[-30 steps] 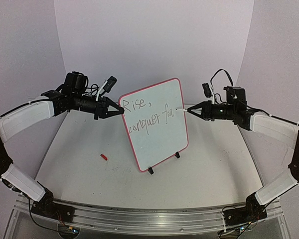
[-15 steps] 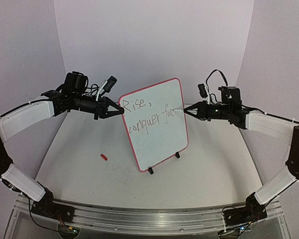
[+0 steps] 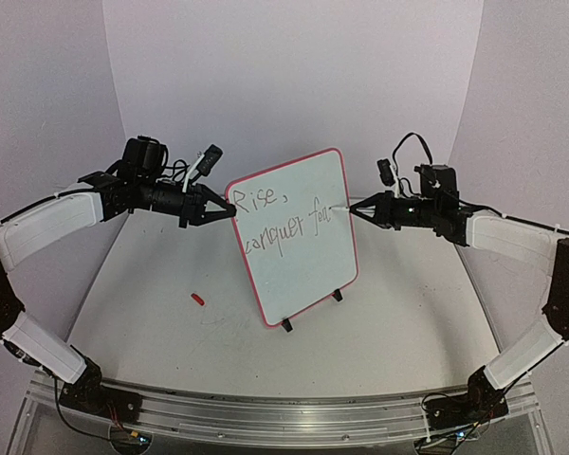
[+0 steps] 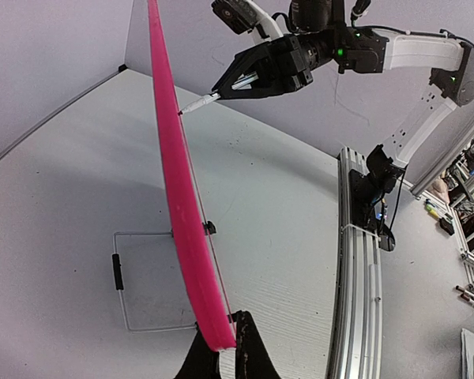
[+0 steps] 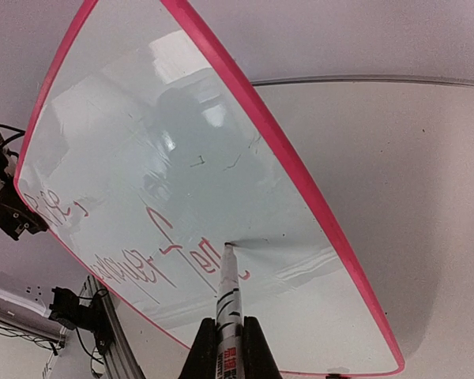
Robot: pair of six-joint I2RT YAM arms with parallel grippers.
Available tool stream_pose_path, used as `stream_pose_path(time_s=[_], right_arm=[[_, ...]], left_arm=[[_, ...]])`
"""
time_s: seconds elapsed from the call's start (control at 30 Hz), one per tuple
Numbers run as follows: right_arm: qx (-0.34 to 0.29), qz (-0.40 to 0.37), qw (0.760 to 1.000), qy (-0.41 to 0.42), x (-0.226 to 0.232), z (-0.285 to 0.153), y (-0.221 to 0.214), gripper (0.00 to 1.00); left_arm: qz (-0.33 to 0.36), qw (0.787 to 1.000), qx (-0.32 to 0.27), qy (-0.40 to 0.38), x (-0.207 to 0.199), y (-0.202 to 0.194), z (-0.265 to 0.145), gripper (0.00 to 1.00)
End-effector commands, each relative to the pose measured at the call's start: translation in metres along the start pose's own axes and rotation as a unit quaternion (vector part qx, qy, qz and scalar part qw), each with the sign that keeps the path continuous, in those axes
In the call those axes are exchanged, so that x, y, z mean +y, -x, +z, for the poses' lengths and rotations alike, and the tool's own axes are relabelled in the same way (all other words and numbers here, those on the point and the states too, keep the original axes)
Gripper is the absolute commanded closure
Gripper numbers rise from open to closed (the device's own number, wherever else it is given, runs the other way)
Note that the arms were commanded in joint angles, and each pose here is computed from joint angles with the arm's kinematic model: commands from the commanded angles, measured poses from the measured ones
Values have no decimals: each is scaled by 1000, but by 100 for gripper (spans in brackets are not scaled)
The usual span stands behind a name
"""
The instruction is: Write a sentence on the whiteboard
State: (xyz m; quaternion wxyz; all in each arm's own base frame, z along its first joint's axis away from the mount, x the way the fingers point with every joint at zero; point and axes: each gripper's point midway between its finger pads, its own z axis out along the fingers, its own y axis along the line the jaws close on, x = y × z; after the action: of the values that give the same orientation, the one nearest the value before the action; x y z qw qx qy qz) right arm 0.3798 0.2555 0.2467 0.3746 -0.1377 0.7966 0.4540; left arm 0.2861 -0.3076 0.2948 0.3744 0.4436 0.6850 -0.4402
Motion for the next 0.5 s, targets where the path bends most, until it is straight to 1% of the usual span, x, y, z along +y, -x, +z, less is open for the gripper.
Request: stream_pose_path(time_s=[0.0,0.2,0.47], right_arm=[[-48,-25,999,1,13,-5,30,100],[-46,-18,999,-8,8,-5,24,100],[-30,2,999,-22,-5,-6,2,100]], left_arm=[[-60,994,89,-31,-10,-58,19,100],[-59,994,89,-32,-11,-58,19,100],[-59,994,90,-32,-12,-58,20,100]])
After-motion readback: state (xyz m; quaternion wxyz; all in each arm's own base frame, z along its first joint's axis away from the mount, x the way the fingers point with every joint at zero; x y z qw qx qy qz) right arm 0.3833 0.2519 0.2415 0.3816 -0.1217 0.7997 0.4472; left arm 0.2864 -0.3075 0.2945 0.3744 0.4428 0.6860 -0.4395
